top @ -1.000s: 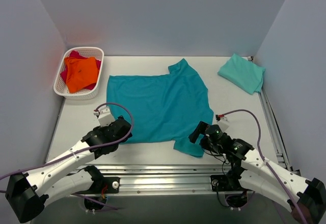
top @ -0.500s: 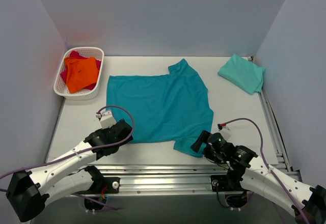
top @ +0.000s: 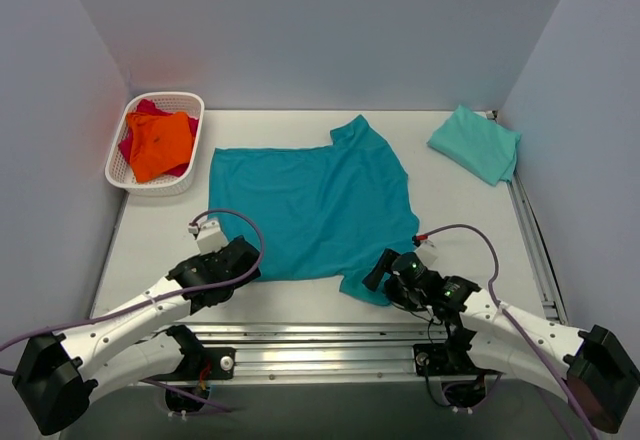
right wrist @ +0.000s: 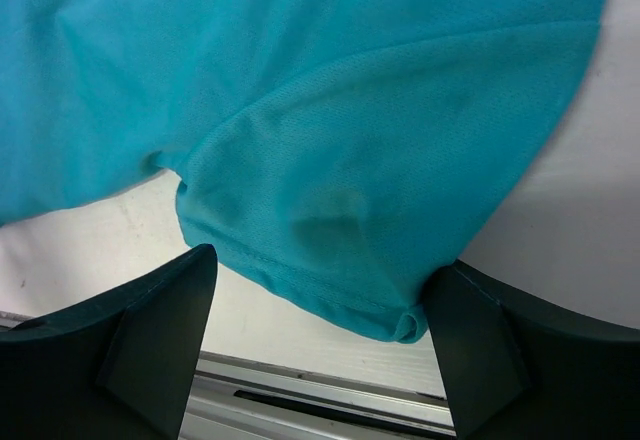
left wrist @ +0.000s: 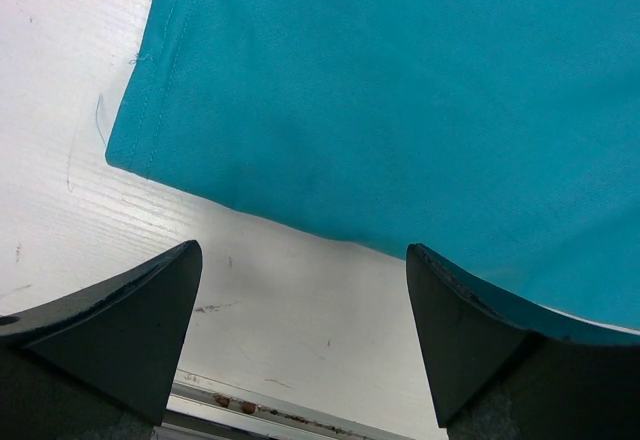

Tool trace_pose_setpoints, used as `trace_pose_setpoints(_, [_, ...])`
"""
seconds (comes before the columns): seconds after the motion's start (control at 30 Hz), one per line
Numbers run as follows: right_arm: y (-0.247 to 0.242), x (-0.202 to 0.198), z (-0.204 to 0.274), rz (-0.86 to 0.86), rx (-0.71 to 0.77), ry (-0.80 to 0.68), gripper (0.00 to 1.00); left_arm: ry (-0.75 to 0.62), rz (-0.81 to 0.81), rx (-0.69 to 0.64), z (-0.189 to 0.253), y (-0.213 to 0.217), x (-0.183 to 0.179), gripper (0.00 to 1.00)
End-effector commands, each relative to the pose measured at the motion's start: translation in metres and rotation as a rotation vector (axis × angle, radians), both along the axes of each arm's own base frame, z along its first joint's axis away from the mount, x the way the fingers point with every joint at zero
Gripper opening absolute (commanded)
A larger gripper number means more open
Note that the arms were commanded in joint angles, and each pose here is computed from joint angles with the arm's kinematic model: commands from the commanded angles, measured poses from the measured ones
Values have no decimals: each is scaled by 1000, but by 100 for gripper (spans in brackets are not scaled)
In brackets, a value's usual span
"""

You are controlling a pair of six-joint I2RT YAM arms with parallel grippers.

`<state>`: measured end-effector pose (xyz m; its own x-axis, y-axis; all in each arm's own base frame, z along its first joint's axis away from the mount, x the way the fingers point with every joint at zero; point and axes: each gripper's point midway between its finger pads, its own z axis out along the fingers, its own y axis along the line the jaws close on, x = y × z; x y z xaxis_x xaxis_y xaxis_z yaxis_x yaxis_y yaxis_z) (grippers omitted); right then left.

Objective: Fold and stack the t-shirts
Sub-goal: Grap the side of the flattened tshirt closest away from the robot with both arms

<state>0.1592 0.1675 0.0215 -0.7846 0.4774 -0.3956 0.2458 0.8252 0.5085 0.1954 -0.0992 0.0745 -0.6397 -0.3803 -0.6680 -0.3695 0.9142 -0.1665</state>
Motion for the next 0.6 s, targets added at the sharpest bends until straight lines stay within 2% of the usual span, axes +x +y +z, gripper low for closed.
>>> trace_pose_setpoints(0.0, [-17, -13, -14, -2, -77, 46, 76, -35, 29, -46, 8, -2, 4, 92])
trace_pose_setpoints(0.07, [-17, -12, -8, -3, -71, 28, 67, -33, 45, -51, 6, 0, 3, 91])
trace_pose_setpoints(0.1, [-22, -12, -8, -9, -87, 27, 50, -31, 57, -49, 5, 2, 2, 91])
trace_pose_setpoints(0.17, [-22, -9, 0, -14, -80, 3, 27, -20, 114, -49, -2, 7, -1, 89])
trace_pose_setpoints(0.2, [-24, -9, 1, -15, -90, 0, 0, -17, 144, -53, -4, 10, -2, 88])
trace_pose_setpoints(0.33, [-28, -5, 8, -22, -111, -23, 0, -27, 230, -99, -11, 13, -4, 82])
trace_pose_setpoints(0.5, [-37, 3, 24, -48, -147, -75, 0, -24, 404, -30, 1, 45, -18, 82])
trace_pose_setpoints(0.57, [-35, 5, 28, -46, -135, -89, 0, -3, 421, 4, 1, 53, -25, 82])
